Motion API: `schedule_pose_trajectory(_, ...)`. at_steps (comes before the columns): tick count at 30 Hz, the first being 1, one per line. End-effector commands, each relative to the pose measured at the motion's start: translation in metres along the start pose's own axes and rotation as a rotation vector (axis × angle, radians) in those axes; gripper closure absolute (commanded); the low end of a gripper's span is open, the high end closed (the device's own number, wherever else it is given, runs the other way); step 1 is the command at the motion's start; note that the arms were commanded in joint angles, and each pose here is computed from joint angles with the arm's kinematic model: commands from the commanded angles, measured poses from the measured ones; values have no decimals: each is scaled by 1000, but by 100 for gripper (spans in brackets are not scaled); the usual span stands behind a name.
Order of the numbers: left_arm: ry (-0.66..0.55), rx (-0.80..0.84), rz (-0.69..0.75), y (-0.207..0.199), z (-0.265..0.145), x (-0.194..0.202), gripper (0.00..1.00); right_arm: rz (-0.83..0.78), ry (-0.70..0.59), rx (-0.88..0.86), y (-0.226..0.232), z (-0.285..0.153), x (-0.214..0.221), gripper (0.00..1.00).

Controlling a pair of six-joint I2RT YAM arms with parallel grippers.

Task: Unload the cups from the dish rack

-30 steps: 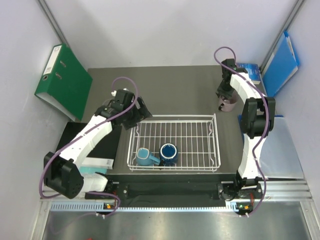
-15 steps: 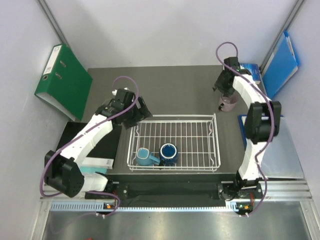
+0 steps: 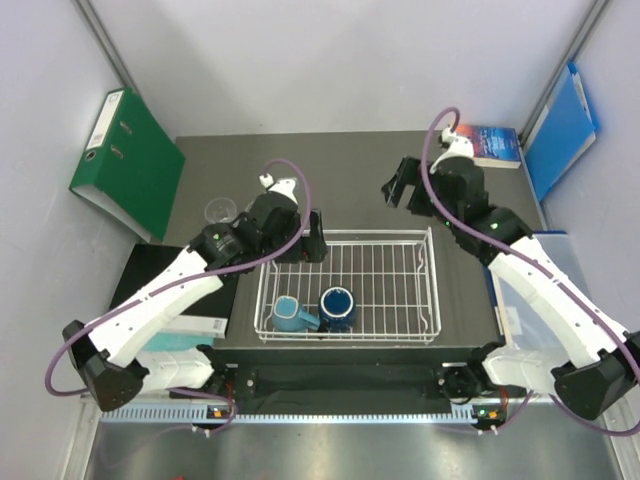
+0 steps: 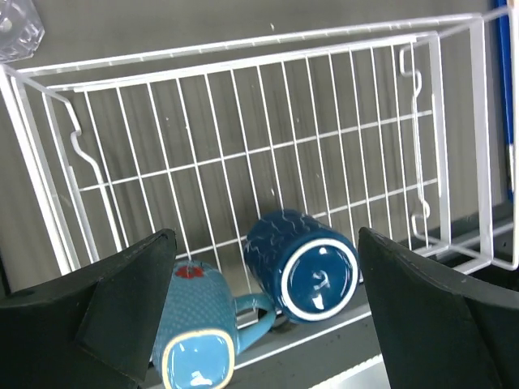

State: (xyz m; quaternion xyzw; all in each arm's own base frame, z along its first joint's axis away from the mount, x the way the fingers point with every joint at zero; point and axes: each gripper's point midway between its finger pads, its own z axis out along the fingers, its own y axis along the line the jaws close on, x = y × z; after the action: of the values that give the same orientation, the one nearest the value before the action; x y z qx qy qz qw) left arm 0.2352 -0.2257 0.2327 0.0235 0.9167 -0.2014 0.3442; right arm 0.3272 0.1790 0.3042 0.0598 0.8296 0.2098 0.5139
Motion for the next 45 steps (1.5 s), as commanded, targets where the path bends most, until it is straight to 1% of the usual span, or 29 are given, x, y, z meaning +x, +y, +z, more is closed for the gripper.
schedule_pose_trajectory(1, 29, -29, 101, 1, -9, 13, 2, -25, 65, 52, -7, 0, 40, 3)
schedule_pose_trajectory(3, 60, 4, 149, -9, -9, 27, 2, -15, 65, 29, 0, -7, 43, 3)
schedule_pose_trajectory(7, 119, -21, 232, -11, -6, 52, 1, 7, 56, 25, 1, -20, 46, 3)
schedule_pose_trajectory(9, 134, 0, 283, -21, -9, 65, 1, 14, 55, 15, 3, -26, 48, 4)
schedule_pose_trajectory(13, 170, -15, 361, -34, -9, 89, 1, 25, 73, 18, 1, -34, 61, 4)
schedule_pose_trajectory(18, 241, -22, 378, -30, -2, 116, 1, 53, 76, 21, -4, -44, 70, 3)
schedule_pose_trajectory(24, 281, -8, 362, -26, 2, 133, 2, 71, 72, 29, -9, -55, 77, 4)
schedule_pose_trajectory(26, 293, -3, 360, -26, 3, 137, 5, 77, 68, 28, -12, -58, 78, 4)
schedule_pose_trajectory(28, 320, 2, 362, -24, 7, 147, 11, 90, 71, 35, -16, -60, 83, 4)
schedule_pose_trajectory(31, 333, 15, 362, -25, 10, 154, 15, 100, 79, 41, -20, -61, 91, 4)
schedule_pose_trajectory(32, 336, 16, 363, -26, 12, 155, 20, 100, 81, 39, -21, -61, 92, 4)
schedule_pose_trajectory(35, 356, 25, 371, -27, 17, 162, 27, 102, 87, 47, -23, -62, 96, 4)
schedule_pose_trajectory(40, 394, 18, 381, -25, 26, 174, 32, 97, 87, 49, -25, -62, 96, 4)
schedule_pose_trajectory(41, 397, 20, 384, -25, 29, 177, 34, 94, 88, 49, -25, -62, 96, 4)
schedule_pose_trajectory(42, 397, 22, 385, -25, 30, 177, 37, 92, 86, 47, -25, -62, 96, 4)
schedule_pose_trajectory(45, 398, 22, 392, -25, 35, 180, 41, 90, 89, 46, -25, -63, 96, 4)
